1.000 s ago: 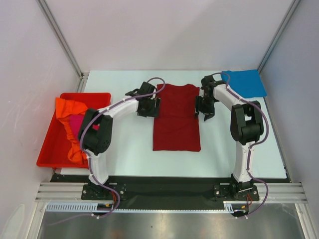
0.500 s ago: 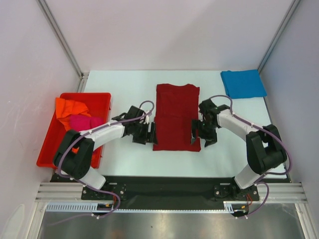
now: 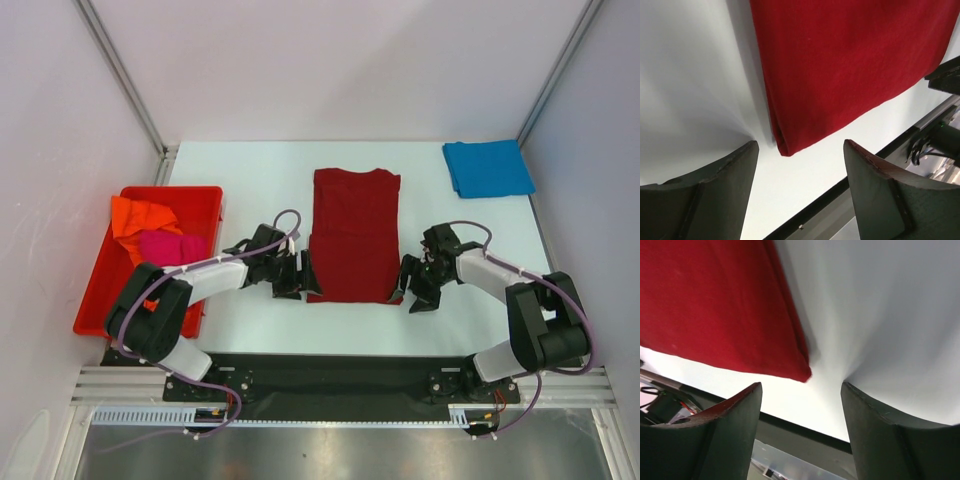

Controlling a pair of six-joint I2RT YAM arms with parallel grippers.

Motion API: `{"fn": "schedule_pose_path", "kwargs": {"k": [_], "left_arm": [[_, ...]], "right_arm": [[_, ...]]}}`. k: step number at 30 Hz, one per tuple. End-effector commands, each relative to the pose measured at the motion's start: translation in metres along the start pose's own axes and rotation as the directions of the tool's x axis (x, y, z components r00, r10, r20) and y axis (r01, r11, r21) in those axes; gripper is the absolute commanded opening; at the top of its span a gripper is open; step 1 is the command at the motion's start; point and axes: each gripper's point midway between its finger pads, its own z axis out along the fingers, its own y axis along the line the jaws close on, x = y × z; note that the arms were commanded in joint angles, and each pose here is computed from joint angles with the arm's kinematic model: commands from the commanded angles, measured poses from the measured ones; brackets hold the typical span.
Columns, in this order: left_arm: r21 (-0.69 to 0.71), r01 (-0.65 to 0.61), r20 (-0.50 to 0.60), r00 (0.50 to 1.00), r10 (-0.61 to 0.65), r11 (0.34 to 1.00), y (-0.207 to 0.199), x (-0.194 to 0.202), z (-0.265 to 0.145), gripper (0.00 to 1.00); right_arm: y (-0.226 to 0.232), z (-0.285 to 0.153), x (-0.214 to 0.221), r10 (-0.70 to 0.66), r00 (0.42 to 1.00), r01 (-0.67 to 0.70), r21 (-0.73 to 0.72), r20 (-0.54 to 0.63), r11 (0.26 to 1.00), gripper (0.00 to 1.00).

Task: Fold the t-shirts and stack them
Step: Fold the tshirt

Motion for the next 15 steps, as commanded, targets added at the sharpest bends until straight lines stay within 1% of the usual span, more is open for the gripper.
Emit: {"fn": "schedule_pose_path", "kwargs": {"k": [1, 5, 11, 15], "left_arm": [[-0.035, 0.067, -0.014, 0.998, -0.068, 0.997, 0.011, 0.009, 0.006, 0.76], [-0.074, 0.103, -0.009, 0.995, -0.104, 0.992, 0.02, 0.015, 0.005, 0.73], [-0.063, 0.153, 0.006, 0.988, -0.153, 0.986, 0.023, 0.023, 0.004, 0.68], [-0.038, 0.19, 0.007, 0.982, -0.19, 0.981, 0.026, 0.033, 0.007, 0.67]], "right_arm": [[0.016, 0.0, -0.014, 0.007, 0.998, -0.001, -0.092, 0.066, 0.996, 0.7], [0.006, 0.003, -0.014, 0.065, 0.995, -0.058, -0.098, 0.076, 0.993, 0.63], [-0.001, 0.006, -0.017, 0.113, 0.986, -0.098, -0.117, 0.122, 0.988, 0.59], [-0.003, 0.013, -0.016, 0.142, 0.983, -0.125, -0.145, 0.117, 0.982, 0.57]]}}
